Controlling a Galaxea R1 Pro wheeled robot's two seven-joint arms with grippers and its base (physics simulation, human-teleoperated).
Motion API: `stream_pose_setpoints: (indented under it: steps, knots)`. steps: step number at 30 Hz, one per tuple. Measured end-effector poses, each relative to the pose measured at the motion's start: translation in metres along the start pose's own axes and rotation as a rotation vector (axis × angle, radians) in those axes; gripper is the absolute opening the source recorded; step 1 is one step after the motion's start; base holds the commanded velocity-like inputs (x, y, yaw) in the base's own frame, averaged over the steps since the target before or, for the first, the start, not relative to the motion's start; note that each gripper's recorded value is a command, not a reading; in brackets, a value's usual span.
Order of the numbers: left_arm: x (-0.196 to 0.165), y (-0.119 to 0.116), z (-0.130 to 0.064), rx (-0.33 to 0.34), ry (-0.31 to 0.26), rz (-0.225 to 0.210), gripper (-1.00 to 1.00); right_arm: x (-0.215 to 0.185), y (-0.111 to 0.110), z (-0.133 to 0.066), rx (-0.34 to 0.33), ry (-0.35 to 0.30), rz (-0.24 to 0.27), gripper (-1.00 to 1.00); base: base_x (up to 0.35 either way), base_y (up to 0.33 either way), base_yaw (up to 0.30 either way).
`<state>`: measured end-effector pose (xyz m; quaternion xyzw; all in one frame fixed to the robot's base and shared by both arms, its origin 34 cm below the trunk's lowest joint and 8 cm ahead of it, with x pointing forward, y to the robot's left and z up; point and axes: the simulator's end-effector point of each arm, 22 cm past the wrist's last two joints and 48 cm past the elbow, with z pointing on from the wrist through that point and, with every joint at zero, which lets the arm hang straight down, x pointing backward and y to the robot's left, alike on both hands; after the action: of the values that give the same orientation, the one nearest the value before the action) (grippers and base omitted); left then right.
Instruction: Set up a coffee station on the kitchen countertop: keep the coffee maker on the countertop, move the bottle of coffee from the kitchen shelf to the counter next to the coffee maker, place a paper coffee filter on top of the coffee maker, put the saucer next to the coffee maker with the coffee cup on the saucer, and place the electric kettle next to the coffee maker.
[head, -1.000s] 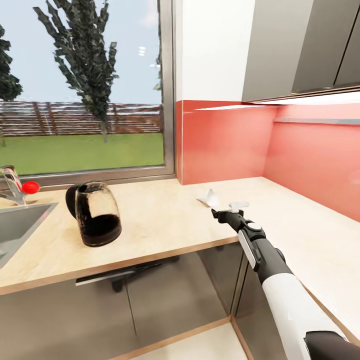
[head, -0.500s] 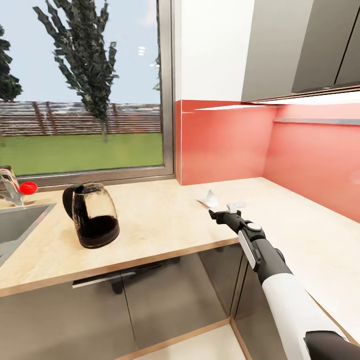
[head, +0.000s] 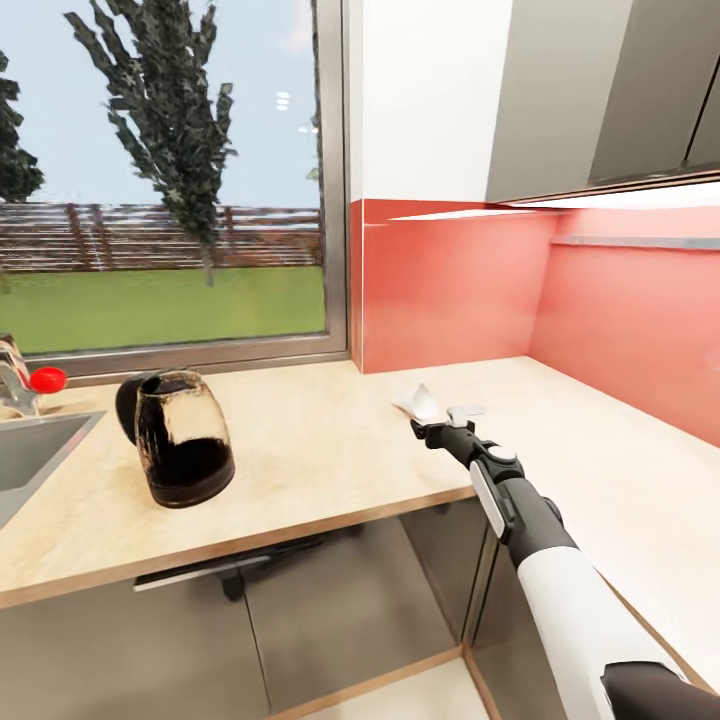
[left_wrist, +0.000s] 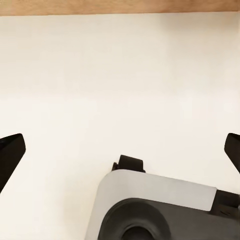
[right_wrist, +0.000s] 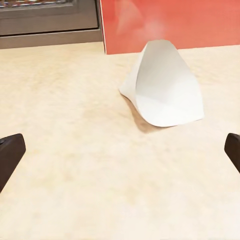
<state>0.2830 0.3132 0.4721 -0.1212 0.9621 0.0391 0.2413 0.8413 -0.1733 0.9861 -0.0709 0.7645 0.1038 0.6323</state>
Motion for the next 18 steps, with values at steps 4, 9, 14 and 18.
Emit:
stream_pose_setpoints:
  steps: [4,9,14,18]
  knots:
    - [0.0009,0.0010,-0.0001,-0.004,0.002,-0.013,1.00,0.0002,0.0002,0.0002,0.000,0.001,0.000,1.00,0.061,0.000,0.000]
    - [0.0014,0.0031,-0.0001,-0.013,0.003,-0.044,1.00,0.0000,-0.0001,0.0003,0.000,0.001,0.000,1.00,0.023,0.000,0.030]
    - [0.0017,0.0049,-0.0002,-0.021,0.004,-0.071,1.00,0.0000,-0.0003,0.0003,0.001,0.001,-0.001,1.00,0.006,0.000,0.176]
    - [0.0018,0.0052,-0.0002,-0.023,0.004,-0.079,1.00,0.0001,-0.0005,0.0003,0.001,0.001,-0.001,1.00,0.001,0.000,0.142]
